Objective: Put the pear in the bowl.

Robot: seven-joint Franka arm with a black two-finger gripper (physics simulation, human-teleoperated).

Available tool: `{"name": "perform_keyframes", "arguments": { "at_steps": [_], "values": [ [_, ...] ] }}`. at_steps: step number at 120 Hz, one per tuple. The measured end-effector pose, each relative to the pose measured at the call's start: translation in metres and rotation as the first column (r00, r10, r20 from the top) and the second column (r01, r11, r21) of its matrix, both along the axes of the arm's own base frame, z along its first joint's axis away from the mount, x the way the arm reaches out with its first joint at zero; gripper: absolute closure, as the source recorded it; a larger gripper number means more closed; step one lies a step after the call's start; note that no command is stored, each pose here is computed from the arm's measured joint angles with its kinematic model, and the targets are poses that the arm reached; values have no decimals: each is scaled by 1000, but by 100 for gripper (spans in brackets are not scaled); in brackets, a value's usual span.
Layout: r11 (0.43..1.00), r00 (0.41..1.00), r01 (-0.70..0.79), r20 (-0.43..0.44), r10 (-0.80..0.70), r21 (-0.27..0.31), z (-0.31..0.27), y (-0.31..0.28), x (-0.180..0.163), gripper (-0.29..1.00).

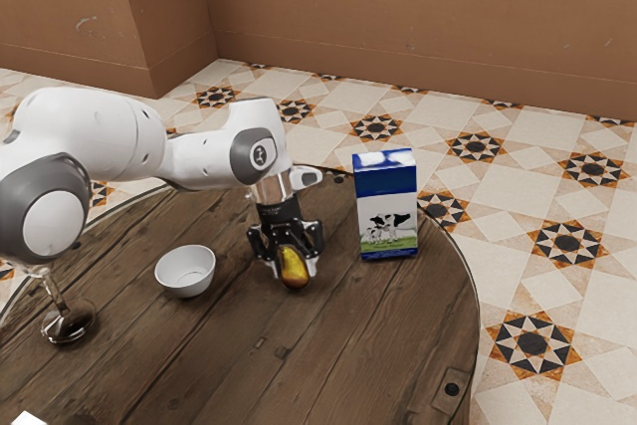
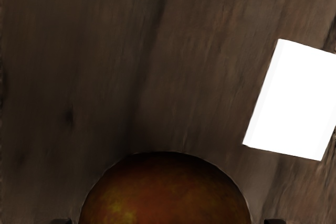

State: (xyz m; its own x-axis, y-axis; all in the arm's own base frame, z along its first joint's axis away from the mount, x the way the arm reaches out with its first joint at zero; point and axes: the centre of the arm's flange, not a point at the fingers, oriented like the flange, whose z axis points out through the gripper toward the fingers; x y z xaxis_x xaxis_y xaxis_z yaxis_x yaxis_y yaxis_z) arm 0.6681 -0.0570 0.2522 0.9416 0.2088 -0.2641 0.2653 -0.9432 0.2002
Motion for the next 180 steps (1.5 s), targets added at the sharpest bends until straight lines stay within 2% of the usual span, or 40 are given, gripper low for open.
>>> {"name": "perform_keyframes", "arguments": {
  "at_steps": [18, 66, 84, 96, 103, 130, 141, 156, 180],
  "values": [
    [1000, 1000, -1, 2, 1, 0, 1, -1, 0, 33],
    [1000, 1000, -5, 11, 5, 11, 8, -2, 1, 46],
    [1000, 998, -6, 59, 5, 27, 42, 0, 3, 56],
    [998, 995, -26, 93, 21, 52, 69, 17, 2, 51],
    [997, 994, -53, 102, 46, 64, 87, 36, -7, 47],
    [979, 982, -182, 59, 177, 87, 105, 124, -50, 46],
    [970, 973, -229, 19, 228, 85, 104, 152, -81, 46],
    [961, 964, -261, -20, 264, 85, 102, 170, -112, 46],
    [956, 958, -278, -47, 283, 91, 95, 181, -125, 46]
  ]
}}
